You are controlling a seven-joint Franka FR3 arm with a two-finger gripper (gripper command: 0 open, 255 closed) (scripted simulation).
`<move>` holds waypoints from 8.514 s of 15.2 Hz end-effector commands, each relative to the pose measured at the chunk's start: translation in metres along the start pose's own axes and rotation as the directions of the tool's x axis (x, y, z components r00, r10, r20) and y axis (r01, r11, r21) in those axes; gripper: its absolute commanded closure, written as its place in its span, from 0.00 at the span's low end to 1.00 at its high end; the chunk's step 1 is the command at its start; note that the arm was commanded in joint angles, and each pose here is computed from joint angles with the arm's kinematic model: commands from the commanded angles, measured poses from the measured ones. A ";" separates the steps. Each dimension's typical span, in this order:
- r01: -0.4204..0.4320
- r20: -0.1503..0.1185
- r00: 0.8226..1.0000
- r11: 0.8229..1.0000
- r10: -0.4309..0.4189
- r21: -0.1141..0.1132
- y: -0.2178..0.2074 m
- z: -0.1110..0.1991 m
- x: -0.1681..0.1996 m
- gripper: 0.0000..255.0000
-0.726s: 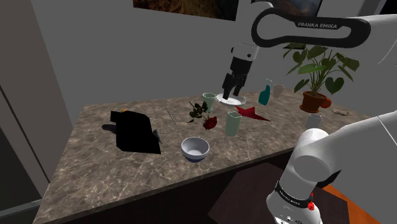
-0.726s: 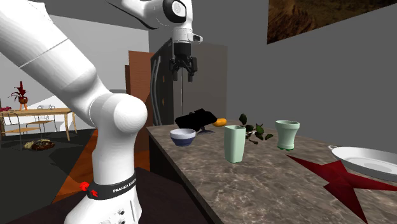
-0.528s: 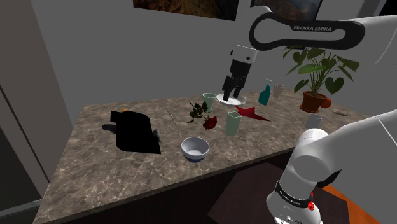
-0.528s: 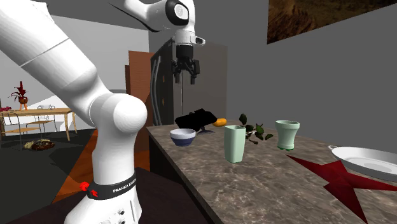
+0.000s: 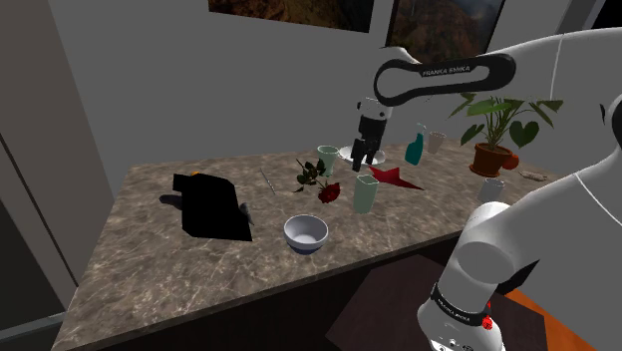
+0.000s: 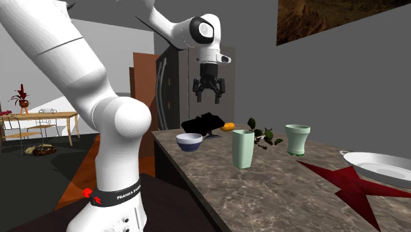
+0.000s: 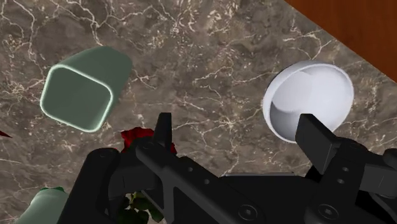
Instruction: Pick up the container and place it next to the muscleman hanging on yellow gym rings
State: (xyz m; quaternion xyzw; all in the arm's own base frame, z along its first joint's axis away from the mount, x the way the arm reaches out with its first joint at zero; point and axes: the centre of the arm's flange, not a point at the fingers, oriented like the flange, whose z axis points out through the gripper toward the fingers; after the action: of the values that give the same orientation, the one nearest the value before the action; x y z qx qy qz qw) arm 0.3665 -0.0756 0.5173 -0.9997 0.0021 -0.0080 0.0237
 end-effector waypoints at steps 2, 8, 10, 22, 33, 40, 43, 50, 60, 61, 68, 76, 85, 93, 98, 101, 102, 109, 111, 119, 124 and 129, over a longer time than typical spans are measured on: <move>0.017 0.025 1.000 1.000 -0.016 -0.014 0.025 0.023 0.010 0.00; 0.047 0.076 0.996 0.998 -0.044 -0.040 0.082 0.072 0.030 0.00; 0.057 0.094 0.994 0.997 -0.053 -0.049 0.100 0.089 0.037 0.00; 0.064 0.104 0.993 0.997 -0.058 -0.054 0.115 0.139 0.037 0.00; 0.064 0.104 0.993 0.997 -0.058 -0.054 0.115 0.139 0.037 1.00; 0.064 0.104 0.993 0.997 -0.058 -0.054 0.114 0.123 0.037 1.00; 0.064 0.104 0.993 0.997 -0.058 -0.054 0.113 0.107 0.037 1.00; 0.064 0.104 0.993 0.997 -0.058 -0.054 0.111 0.070 0.038 1.00; 0.064 0.104 0.993 0.997 -0.058 -0.054 0.109 0.018 0.039 1.00; 0.064 0.104 0.993 0.997 -0.058 -0.054 0.109 0.012 0.039 1.00; 0.064 0.104 0.993 0.997 -0.058 -0.054 0.107 -0.025 0.039 1.00; 0.064 0.104 0.993 0.997 -0.058 -0.054 0.105 -0.067 0.040 1.00; 0.064 0.104 0.993 0.997 -0.058 -0.054 0.052 -0.088 0.049 1.00; 0.064 0.104 0.993 0.997 -0.058 -0.054 -0.052 -0.083 0.067 1.00; 0.064 0.104 0.993 0.997 -0.058 -0.054 -0.117 -0.080 0.078 1.00; 0.064 0.104 0.993 0.997 -0.058 -0.054 -0.156 -0.078 0.084 1.00; 0.064 0.104 0.993 0.997 -0.058 -0.054 -0.169 -0.077 0.086 1.00; 0.064 0.104 0.993 0.997 -0.058 -0.054 -0.260 -0.073 0.102 1.00; 0.064 0.104 0.993 0.997 -0.058 -0.054 -0.286 -0.072 0.106 1.00; 0.064 0.104 0.993 0.997 -0.058 -0.054 -0.321 -0.043 0.112 1.00; 0.064 0.104 0.993 0.997 -0.058 -0.054 -0.319 -0.017 0.111 1.00; 0.064 0.104 0.993 0.997 -0.058 -0.054 -0.318 0.009 0.111 1.00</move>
State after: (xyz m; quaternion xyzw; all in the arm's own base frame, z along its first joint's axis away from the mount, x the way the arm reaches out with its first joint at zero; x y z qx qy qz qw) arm 0.4789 0.2424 0.5304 -0.9986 -0.0295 0.0431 -0.0050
